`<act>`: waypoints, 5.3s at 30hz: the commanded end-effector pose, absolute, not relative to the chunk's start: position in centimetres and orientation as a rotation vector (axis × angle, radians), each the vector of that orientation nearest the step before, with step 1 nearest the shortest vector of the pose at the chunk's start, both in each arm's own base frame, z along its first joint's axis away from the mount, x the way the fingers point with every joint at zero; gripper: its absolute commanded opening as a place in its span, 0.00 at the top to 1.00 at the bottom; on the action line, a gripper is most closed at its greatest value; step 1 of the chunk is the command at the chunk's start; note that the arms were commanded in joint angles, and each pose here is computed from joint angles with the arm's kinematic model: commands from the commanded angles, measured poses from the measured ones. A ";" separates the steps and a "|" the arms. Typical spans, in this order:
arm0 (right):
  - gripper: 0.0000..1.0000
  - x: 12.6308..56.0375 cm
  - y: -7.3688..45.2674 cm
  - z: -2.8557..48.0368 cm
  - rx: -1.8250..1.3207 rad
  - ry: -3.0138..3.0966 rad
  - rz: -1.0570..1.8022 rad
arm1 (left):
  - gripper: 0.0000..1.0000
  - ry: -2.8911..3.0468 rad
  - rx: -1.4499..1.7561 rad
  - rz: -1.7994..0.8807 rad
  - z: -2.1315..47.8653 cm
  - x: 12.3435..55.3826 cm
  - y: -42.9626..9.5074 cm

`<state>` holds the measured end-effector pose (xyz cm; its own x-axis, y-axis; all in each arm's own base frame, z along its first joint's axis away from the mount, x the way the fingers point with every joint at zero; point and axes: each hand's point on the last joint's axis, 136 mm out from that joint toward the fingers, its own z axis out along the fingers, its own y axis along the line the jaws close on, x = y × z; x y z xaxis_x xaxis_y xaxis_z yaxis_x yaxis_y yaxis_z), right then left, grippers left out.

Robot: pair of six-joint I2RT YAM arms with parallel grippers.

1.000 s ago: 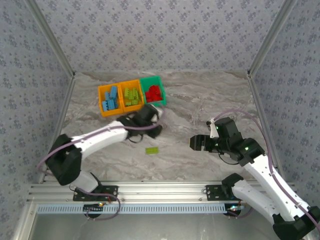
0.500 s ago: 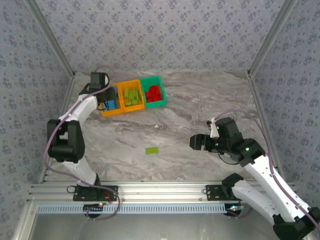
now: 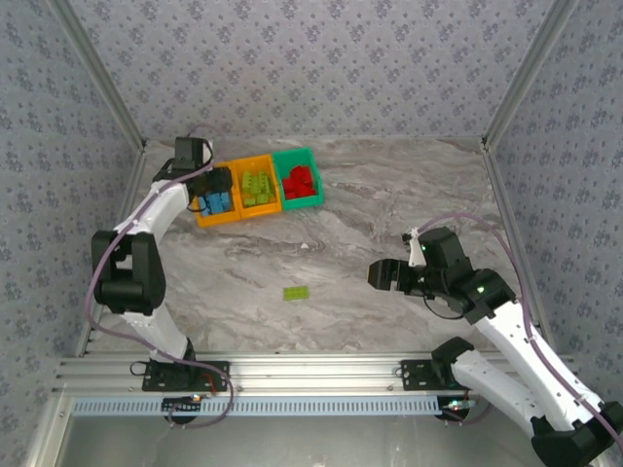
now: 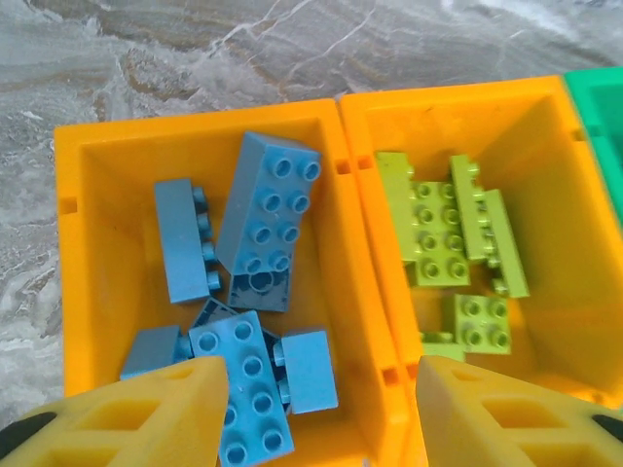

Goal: Sort the legos into containers by color

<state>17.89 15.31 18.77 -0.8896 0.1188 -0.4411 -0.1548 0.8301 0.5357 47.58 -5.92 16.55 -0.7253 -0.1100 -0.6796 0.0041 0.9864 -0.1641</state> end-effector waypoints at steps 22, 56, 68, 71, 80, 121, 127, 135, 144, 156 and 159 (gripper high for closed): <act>0.09 21.4 33.1 7.4 -0.176 2.834 0.418 | 0.11 1.654 1.293 -0.599 21.1 12.0 -16.9; 0.48 25.9 32.7 12.7 -0.140 2.544 0.369 | 0.01 1.657 1.144 -0.477 21.2 14.6 -16.6; 0.50 37.8 35.6 21.7 -0.267 2.259 0.494 | 0.01 1.980 0.169 -0.276 22.1 24.7 -10.5; 0.47 40.9 38.1 21.8 -0.376 2.217 0.469 | 0.01 2.028 0.051 -0.245 20.5 24.6 -8.7; 0.42 49.6 42.7 17.4 -0.698 2.143 0.221 | 0.01 2.064 -0.068 -0.349 18.0 22.6 -7.6; 0.00 32.0 10.6 22.7 -0.464 2.085 -0.133 | 0.01 2.003 -0.047 0.225 12.7 36.0 0.8; 0.00 33.4 1.6 19.6 -0.006 1.856 -0.280 | 0.01 1.940 -0.031 0.138 11.8 37.7 1.1; 0.00 38.7 0.7 10.5 -0.102 1.978 -0.256 | 0.01 1.920 -0.022 0.031 9.1 39.0 0.5; 0.00 38.7 -2.6 8.4 0.085 1.960 -0.151 | 0.01 1.966 -0.050 0.022 8.9 39.8 1.0; 0.00 39.0 -1.9 8.3 0.038 1.973 -0.074 | 0.01 1.966 -0.052 0.024 8.8 39.8 1.1; 0.00 39.0 -1.9 8.3 0.040 1.972 -0.074 | 0.01 1.965 -0.052 0.023 8.8 39.8 1.1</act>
